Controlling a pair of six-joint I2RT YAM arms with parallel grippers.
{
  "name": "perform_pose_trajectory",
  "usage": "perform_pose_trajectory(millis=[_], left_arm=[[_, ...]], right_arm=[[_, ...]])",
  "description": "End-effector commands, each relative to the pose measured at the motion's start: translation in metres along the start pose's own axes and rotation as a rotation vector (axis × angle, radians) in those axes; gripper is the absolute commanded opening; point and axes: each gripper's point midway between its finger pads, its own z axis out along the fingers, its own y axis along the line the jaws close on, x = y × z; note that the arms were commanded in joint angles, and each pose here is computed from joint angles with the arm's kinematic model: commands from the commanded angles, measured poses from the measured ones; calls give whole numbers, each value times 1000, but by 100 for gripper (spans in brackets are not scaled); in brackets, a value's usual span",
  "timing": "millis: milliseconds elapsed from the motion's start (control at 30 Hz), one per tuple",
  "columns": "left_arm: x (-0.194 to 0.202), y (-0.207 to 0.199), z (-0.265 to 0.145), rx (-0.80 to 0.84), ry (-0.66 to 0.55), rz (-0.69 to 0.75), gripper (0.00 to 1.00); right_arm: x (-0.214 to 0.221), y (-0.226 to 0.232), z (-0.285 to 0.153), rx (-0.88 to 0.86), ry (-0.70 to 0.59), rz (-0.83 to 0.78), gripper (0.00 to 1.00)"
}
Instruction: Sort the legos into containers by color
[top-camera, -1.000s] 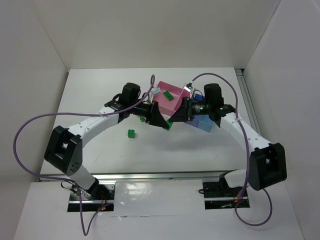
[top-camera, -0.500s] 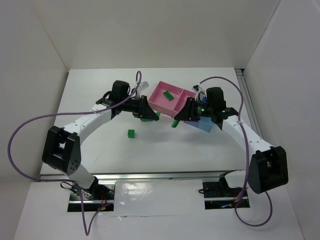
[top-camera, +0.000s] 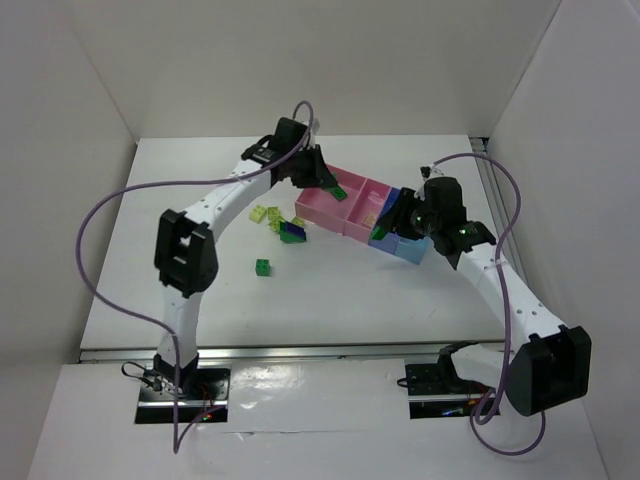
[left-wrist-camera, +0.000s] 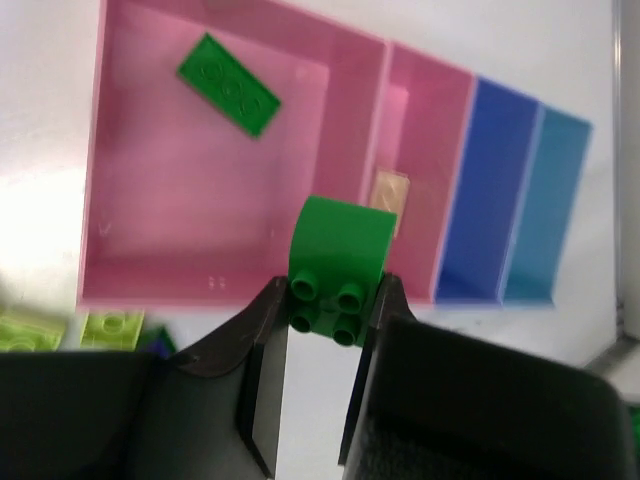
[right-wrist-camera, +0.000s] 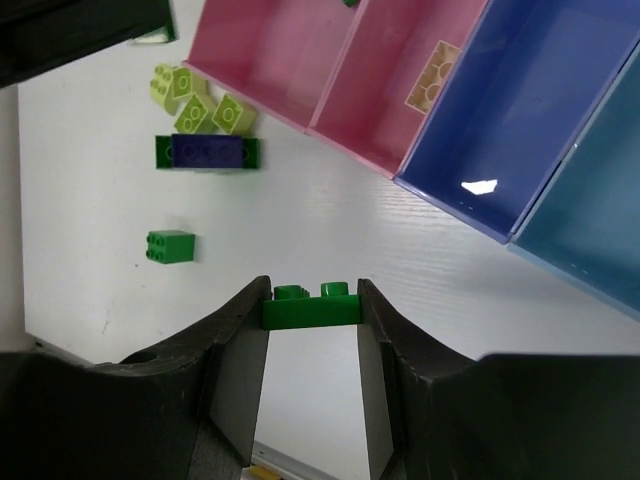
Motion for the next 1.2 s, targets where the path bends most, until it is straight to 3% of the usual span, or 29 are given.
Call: perform_pose_trajectory(millis=[0, 67, 100, 167, 233, 400, 433, 467, 533, 700, 767, 833, 867, 933, 1100, 1167], left_arm=[[-2, 23, 24, -156, 47, -51, 10], [6, 34, 40, -196, 100, -39, 42], [3, 31, 34, -197, 103, -40, 65], [0, 33, 29, -208, 89, -9, 81], [-3, 28, 8, -206, 67, 4, 90], [18, 38, -52, -284, 53, -19, 89], [45, 56, -56, -336, 105, -25, 89], [44, 57, -79, -364, 61, -31, 89], [59, 70, -90, -402, 60, -28, 90], [126, 108, -99, -526, 188, -4, 97], [142, 123, -104, -591, 209, -33, 97], [151, 126, -103, -608, 224, -34, 97], [152, 129, -103, -620, 218, -31, 97], [154, 131, -101, -626, 228, -31, 96], [169, 144, -92, -677, 256, -62, 87], [171, 147, -88, -680, 261, -61, 82]], right_arm=[[-23, 2, -3, 38, -53, 0, 31], [-34, 8, -4, 28, -70, -17, 33], [-37, 9, -4, 21, -82, -20, 33], [-47, 13, 6, 0, -117, -27, 34], [-59, 21, 18, -9, -132, -22, 34], [-85, 37, 62, -32, -155, -48, 35], [-78, 35, 83, -23, -119, -50, 35], [-90, 46, 90, -43, -137, -69, 35], [-83, 46, 125, -24, -101, -99, 36], [-96, 57, 173, -34, -114, -123, 37], [-99, 66, 194, -52, -104, -129, 47], [-85, 67, 204, -25, -32, -147, 70], [-81, 63, 213, -9, -6, -158, 87], [-88, 69, 209, 1, -18, -172, 93], [-103, 87, 156, -21, -134, -197, 93], [-88, 75, 147, 5, -115, -195, 91]])
